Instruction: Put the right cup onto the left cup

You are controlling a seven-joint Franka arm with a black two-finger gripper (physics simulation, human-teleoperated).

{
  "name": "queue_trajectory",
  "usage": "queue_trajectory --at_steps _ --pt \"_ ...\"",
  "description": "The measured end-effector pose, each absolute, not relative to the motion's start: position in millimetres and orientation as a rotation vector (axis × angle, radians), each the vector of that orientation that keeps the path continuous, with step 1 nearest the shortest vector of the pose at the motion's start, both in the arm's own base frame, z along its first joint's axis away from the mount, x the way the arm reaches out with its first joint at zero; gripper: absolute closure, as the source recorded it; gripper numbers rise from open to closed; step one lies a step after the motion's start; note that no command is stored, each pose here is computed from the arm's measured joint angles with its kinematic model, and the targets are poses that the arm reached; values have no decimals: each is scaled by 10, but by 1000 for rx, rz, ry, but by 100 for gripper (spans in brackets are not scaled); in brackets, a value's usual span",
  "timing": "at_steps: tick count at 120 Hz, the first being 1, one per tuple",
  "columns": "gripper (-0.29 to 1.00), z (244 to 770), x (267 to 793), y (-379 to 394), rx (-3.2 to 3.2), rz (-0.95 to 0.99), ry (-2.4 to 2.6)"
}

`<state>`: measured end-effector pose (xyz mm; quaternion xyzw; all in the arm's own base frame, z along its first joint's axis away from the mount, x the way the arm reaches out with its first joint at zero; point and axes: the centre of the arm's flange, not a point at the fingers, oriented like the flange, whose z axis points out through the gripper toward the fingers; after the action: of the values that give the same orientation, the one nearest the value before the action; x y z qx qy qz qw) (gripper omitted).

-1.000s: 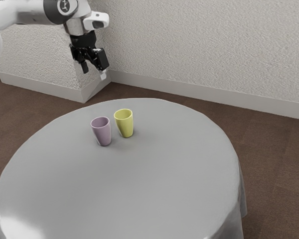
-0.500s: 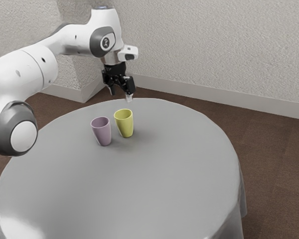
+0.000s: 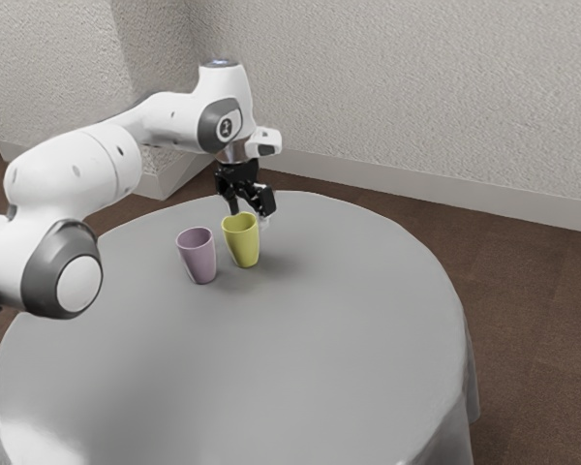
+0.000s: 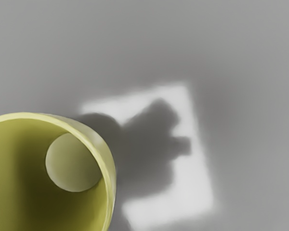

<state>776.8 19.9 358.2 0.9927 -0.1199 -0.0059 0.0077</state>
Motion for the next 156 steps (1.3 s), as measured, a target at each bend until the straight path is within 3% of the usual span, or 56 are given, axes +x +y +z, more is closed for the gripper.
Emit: queue_trajectory --at_steps 69,80,97,110,131,156 --pt "1 3119 7821 269 3117 -44 -362" --pt "12 3112 7825 262 3116 -40 -361" --pt "45 3113 7828 254 3116 -36 -360" --pt "61 3104 7827 241 3116 -38 -356" --pt "73 3063 7825 253 3120 -46 -348" --pt "77 3143 7812 310 3166 -60 -363"
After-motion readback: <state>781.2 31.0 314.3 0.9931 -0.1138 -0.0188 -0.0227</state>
